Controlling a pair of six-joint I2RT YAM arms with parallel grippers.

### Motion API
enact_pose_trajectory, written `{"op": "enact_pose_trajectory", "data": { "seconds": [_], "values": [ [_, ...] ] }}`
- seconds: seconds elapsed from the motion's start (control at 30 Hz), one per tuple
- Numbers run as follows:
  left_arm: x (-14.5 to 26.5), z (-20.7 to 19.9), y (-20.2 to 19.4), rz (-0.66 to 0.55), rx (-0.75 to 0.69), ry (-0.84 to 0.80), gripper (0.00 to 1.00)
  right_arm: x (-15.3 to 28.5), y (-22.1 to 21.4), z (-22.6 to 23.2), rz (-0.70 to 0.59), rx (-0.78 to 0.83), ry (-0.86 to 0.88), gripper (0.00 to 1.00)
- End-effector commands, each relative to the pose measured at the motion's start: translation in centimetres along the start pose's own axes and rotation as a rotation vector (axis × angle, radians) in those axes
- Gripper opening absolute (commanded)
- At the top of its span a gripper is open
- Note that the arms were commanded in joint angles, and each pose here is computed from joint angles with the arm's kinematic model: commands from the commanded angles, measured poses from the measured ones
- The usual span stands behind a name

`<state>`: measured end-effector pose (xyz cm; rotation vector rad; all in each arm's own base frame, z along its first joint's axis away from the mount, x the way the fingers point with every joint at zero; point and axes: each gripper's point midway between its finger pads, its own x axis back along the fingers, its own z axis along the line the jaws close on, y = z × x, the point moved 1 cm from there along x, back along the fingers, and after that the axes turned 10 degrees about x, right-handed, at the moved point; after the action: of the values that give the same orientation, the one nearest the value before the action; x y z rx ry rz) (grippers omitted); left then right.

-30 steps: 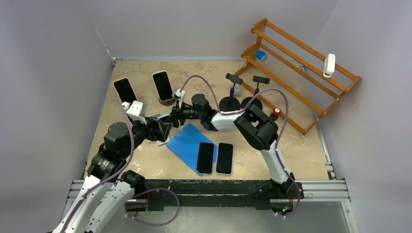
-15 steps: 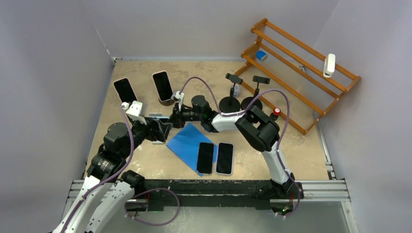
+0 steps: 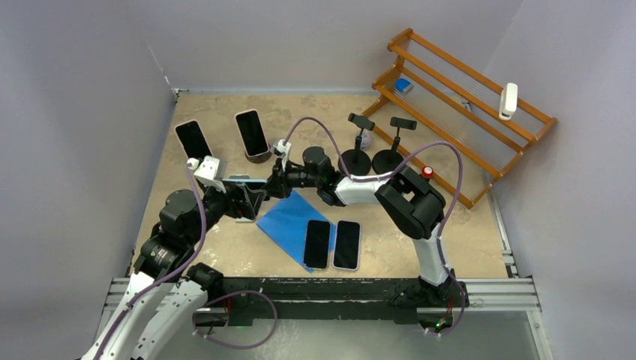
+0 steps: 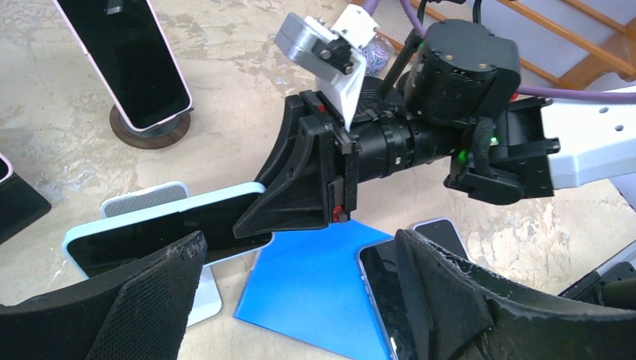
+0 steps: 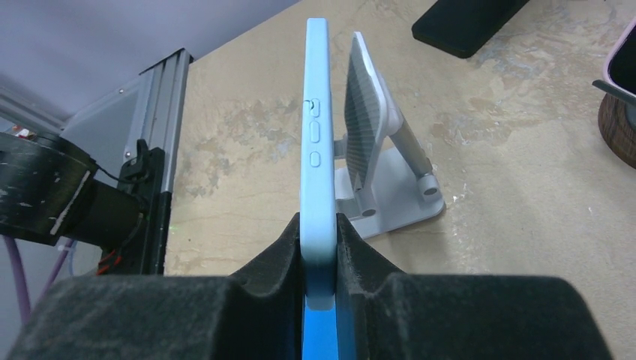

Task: Remove the phone from the phone stand
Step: Remove the phone from the phone stand, then adjust the phone.

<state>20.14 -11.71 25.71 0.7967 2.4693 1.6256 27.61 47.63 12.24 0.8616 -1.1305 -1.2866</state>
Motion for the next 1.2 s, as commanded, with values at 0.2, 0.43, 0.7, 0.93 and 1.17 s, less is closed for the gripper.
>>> {"op": "enact_pose_trajectory", "data": {
  "seconds": [0.2, 0.43, 0.7, 0.93, 1.17],
  "values": [
    [0.6, -0.2, 1.8, -0.077, 0.000, 0.007, 0.92, 3.7, 9.7, 3.6, -0.187, 0.146, -0.001, 0.00],
    [1.8, -0.2, 3.2, -0.168, 0.012, 0.009, 0.91, 7.2, 10.9, 5.2, -0.189, 0.109, -0.081, 0.00],
    [3.8, -0.6, 5.0, -0.301, 0.060, -0.016, 0.92, 12.0, 12.4, 6.0, -0.260, -0.028, -0.262, 0.00],
    [5.2, -2.2, 6.3, -0.366, 0.210, -0.100, 0.96, 16.9, 14.4, 8.8, -0.388, -0.123, -0.311, 0.00],
    [2.5, -5.1, 4.3, -0.161, 0.411, -0.211, 0.98, 21.0, 15.5, 11.4, -0.542, -0.240, -0.299, 0.00]
  ]
}}
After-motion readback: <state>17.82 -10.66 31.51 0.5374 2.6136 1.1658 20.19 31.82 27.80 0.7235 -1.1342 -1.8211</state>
